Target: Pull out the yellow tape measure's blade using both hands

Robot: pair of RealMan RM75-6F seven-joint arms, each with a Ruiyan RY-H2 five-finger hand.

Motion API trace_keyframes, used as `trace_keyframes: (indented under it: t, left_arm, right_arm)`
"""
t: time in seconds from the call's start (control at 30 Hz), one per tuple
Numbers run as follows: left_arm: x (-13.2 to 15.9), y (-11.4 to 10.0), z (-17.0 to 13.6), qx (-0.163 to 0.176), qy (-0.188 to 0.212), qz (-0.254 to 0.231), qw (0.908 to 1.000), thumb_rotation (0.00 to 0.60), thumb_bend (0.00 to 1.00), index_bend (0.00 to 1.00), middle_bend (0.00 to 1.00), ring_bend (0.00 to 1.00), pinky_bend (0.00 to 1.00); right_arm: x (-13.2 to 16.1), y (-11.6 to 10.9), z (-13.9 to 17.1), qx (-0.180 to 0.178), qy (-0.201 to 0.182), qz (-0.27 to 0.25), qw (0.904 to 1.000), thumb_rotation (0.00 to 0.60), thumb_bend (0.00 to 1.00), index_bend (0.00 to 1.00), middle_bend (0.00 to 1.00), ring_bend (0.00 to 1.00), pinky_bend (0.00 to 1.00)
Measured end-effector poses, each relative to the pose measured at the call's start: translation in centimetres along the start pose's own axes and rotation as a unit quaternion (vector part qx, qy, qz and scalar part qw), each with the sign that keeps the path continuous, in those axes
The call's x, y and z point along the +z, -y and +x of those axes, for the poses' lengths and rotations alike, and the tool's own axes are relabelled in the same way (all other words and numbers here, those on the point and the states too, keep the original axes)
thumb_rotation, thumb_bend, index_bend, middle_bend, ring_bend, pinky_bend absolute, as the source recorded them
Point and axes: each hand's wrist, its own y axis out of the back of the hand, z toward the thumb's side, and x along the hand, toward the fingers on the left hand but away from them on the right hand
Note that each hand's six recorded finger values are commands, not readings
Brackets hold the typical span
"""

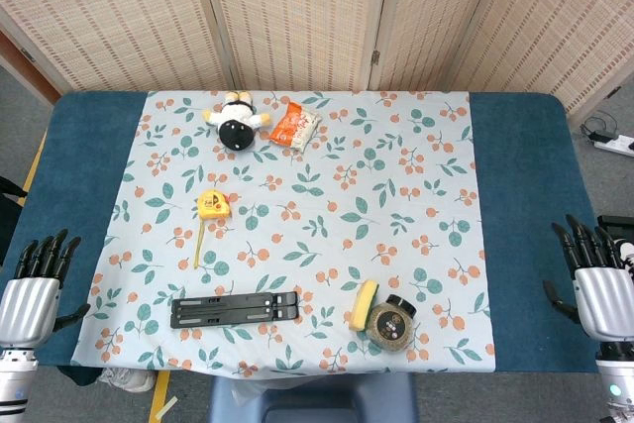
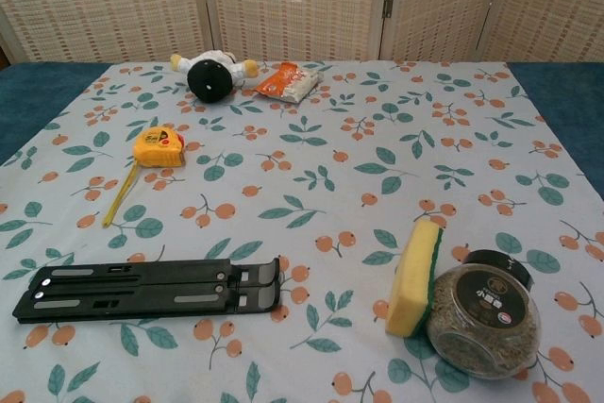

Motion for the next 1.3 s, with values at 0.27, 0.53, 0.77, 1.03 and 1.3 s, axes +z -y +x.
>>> trace_keyframes:
  t: [0.27, 0.53, 0.77, 1.03, 1.3]
  left_arm:
    - [0.1, 0.3, 0.1, -0.006, 0.002, 0.0, 1.0, 0.6, 0.12, 0.05, 0.02, 0.03, 0.0]
    - [0.4, 0.1, 0.4, -0.004, 0.007, 0.0, 1.0, 0.6, 0.12, 0.05, 0.03, 0.04, 0.0]
    - [0.9, -0.5, 0.9, 0.0, 0.017, -0.004, 0.9998, 0.6, 0.12, 0.05, 0.04, 0.05, 0.0]
    - [2.9, -0.9, 3.8, -0.005, 0.052, -0.022, 0.9984, 0.6, 0.12, 0.06, 0.05, 0.07, 0.0]
    - [7.3, -0.6, 9.8, -0.028, 0.099, -0.064, 0.9926, 0.6, 0.12, 0.08, 0.07, 0.09, 0.0]
  right_arm:
    - [0.1, 0.0, 0.1, 0.0, -0.003, -0.003, 1.0, 0.6, 0.4, 0.0, 0.0, 0.08, 0.0]
    - [0.0, 0.0, 0.2, 0.0, -0.002, -0.007, 1.0, 0.6, 0.4, 0.0, 0.0, 0.08, 0.0]
    - [-0.1, 0.0, 0.3, -0.001, -0.001, -0.01, 1.0, 0.6, 0.4, 0.0, 0.0, 0.08, 0.0]
    - [-0.1, -0.7, 0.0, -0.005, -0.004, -0.003, 1.0, 0.6, 0.4, 0.0, 0.0, 0.08, 0.0]
    - [0.2, -0.9, -0.4, 0.001, -0.008, 0.001, 1.0, 0.6, 0.4, 0.0, 0.0, 0.08, 0.0]
